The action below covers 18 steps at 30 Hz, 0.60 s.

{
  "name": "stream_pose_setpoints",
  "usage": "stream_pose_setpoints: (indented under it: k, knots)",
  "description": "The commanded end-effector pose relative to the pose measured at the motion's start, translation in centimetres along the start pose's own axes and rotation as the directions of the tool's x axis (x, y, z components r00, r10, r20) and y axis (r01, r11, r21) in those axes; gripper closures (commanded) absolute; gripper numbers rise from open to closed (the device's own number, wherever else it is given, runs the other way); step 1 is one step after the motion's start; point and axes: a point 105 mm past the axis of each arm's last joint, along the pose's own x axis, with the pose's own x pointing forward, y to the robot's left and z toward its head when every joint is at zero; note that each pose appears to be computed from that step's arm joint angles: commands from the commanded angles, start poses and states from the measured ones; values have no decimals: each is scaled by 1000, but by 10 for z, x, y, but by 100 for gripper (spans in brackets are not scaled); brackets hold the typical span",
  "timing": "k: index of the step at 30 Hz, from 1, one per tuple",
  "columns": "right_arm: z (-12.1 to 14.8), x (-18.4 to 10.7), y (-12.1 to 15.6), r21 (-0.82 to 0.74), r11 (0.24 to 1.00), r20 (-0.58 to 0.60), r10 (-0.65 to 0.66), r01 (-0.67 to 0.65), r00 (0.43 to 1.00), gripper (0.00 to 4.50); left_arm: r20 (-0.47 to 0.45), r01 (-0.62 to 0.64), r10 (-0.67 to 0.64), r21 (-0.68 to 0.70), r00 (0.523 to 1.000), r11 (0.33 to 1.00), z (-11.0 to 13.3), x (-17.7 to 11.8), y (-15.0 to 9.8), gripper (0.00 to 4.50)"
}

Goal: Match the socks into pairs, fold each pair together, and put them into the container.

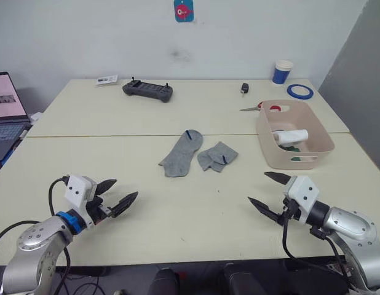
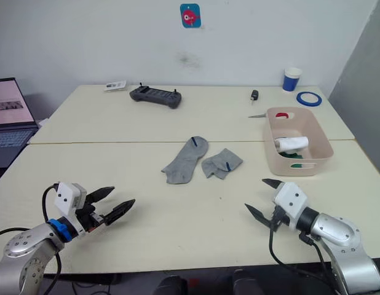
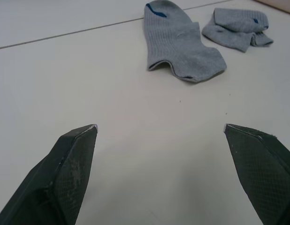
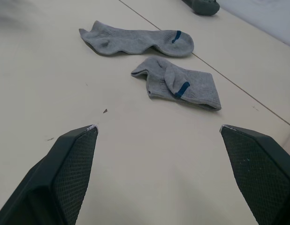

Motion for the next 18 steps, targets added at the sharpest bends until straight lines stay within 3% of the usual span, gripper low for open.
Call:
stream_pose_setpoints:
  k: [1, 8, 18]
  knots:
    - [18, 2, 0, -42, 999, 48, 16, -14, 999, 2, 78, 8, -4, -59, 997, 998, 16, 12, -7, 0]
    - [28, 10, 11, -88, 994, 43, 70, -66, 997, 2, 146, 23, 26, -326, 989, 945, 32, 59, -22, 0]
    - [49, 17, 16, -118, 990, 72, 82, -74, 994, 2, -12, -56, 56, -460, 998, 886, 21, 124, -31, 0]
